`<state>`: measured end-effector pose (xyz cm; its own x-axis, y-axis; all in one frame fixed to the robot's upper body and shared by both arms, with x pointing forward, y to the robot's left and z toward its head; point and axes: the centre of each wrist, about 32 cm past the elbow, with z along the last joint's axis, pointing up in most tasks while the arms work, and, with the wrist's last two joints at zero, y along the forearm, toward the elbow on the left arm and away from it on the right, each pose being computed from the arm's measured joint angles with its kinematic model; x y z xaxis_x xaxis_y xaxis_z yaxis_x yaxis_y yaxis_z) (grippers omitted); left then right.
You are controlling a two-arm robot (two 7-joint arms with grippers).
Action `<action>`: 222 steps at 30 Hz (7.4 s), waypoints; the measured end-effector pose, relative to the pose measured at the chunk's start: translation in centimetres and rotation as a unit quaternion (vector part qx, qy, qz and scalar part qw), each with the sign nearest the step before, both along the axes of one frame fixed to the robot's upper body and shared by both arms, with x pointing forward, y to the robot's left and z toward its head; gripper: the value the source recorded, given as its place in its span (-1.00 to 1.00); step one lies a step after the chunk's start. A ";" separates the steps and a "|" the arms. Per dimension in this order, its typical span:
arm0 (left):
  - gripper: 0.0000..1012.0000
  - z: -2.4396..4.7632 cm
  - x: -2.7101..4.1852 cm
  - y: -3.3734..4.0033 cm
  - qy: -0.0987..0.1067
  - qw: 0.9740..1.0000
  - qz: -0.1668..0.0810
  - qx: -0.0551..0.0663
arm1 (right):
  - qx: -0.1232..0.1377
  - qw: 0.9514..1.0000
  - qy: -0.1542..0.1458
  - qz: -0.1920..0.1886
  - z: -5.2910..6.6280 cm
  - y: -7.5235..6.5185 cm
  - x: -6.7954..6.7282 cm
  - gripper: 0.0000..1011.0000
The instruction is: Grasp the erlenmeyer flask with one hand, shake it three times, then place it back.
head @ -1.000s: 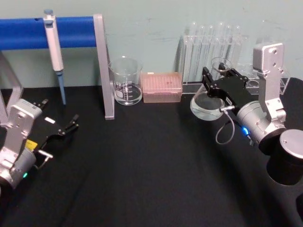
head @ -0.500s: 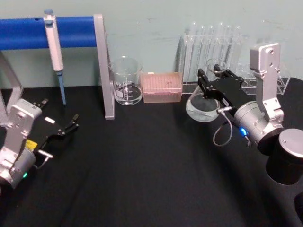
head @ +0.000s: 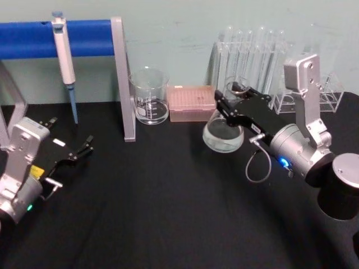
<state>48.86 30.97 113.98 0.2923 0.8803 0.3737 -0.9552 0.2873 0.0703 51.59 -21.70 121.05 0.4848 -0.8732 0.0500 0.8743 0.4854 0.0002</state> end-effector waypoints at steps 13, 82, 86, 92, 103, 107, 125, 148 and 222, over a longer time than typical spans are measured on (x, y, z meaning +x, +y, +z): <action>0.98 0.00 0.00 0.00 0.000 1.000 0.000 0.000 | -0.025 0.993 -0.010 0.116 0.1 -0.6 -0.3 -0.11; 0.98 0.00 0.00 0.00 0.000 1.000 0.000 0.000 | -0.048 0.975 0.026 0.215 -5.0 0.1 2.2 -0.11; 0.98 0.00 0.00 0.00 0.000 1.000 0.000 0.000 | -0.049 0.975 0.028 0.214 -5.2 0.1 2.2 -0.11; 0.98 0.00 0.00 0.00 0.000 1.000 0.000 0.000 | -0.050 0.976 0.031 0.211 -5.4 0.1 2.2 -0.11; 0.98 0.00 0.00 0.00 0.000 1.000 0.000 0.000 | -0.049 0.977 0.038 0.206 -5.8 0.1 2.0 -0.11; 0.98 0.00 0.00 0.00 0.000 1.000 0.000 0.000 | -0.048 0.977 0.038 0.204 -5.8 0.1 1.9 -0.11; 0.98 0.00 0.00 0.00 0.000 1.000 0.000 0.000 | -0.052 0.977 0.038 0.203 -5.8 0.1 1.8 0.09; 0.98 0.00 0.00 0.00 0.000 1.000 0.000 0.000 | -0.052 0.977 0.038 0.203 -5.8 0.1 1.8 0.98; 0.98 0.00 0.00 0.00 0.000 1.000 0.000 0.000 | 0.026 0.998 0.000 -0.066 -5.9 -1.9 0.7 0.98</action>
<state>48.86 30.97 113.98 0.2923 0.8803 0.3737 -0.9552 0.2873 0.0703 52.26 -23.60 115.13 0.3663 -0.9305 0.0033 0.9303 0.3663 0.0212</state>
